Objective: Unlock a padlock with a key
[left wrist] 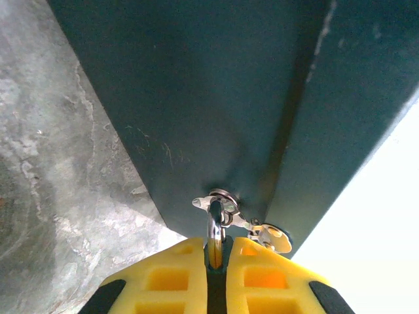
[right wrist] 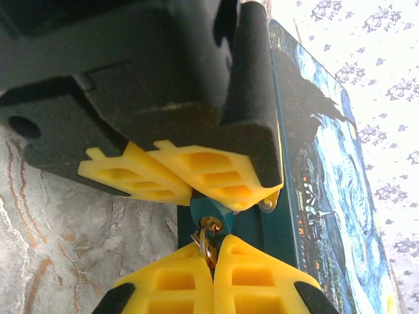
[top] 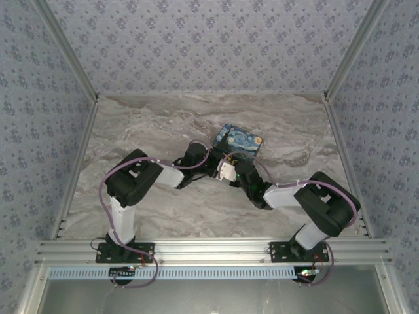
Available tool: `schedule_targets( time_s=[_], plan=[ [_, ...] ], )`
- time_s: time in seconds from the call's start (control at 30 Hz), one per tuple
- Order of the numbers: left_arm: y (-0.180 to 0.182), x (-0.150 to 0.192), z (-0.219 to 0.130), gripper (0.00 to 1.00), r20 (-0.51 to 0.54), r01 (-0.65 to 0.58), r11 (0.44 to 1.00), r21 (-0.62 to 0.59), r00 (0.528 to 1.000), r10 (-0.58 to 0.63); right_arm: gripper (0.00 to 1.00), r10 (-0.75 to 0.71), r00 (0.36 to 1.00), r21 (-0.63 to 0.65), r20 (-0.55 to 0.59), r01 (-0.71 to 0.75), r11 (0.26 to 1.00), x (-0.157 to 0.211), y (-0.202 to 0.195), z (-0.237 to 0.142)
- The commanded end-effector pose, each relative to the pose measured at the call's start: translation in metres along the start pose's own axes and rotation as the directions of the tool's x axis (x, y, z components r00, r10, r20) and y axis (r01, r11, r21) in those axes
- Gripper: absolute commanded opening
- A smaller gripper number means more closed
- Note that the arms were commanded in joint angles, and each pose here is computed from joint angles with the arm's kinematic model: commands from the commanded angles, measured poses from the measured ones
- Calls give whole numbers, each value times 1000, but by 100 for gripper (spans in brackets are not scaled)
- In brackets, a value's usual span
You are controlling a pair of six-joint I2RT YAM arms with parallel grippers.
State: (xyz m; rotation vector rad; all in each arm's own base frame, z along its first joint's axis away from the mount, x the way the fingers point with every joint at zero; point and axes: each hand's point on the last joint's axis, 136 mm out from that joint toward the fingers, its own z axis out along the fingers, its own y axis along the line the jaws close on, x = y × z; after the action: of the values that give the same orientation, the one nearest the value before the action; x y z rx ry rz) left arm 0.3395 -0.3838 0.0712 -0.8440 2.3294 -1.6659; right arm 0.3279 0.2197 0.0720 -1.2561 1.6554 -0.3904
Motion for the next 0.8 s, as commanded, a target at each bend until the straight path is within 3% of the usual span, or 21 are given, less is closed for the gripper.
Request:
schedule_targets(
  time_s=[0.0, 0.33, 0.57, 0.77],
  plan=[
    [-23, 15, -4, 0, -48, -32, 998, 61, 998, 35, 0, 120, 992, 16, 50, -121, 993, -22, -14, -1],
    [-24, 15, -3, 0, -47, -32, 997, 66, 998, 35, 0, 209, 977, -24, 27, -209, 978, -42, -8, -10],
    [-22, 15, -4, 0, -46, -33, 998, 62, 998, 36, 0, 482, 874, -75, 54, -478, 875, -44, -6, -13],
    [-21, 15, -4, 0, -44, -36, 998, 60, 998, 39, 0, 581, 813, -148, 26, -572, 807, -34, 8, -13]
  ],
)
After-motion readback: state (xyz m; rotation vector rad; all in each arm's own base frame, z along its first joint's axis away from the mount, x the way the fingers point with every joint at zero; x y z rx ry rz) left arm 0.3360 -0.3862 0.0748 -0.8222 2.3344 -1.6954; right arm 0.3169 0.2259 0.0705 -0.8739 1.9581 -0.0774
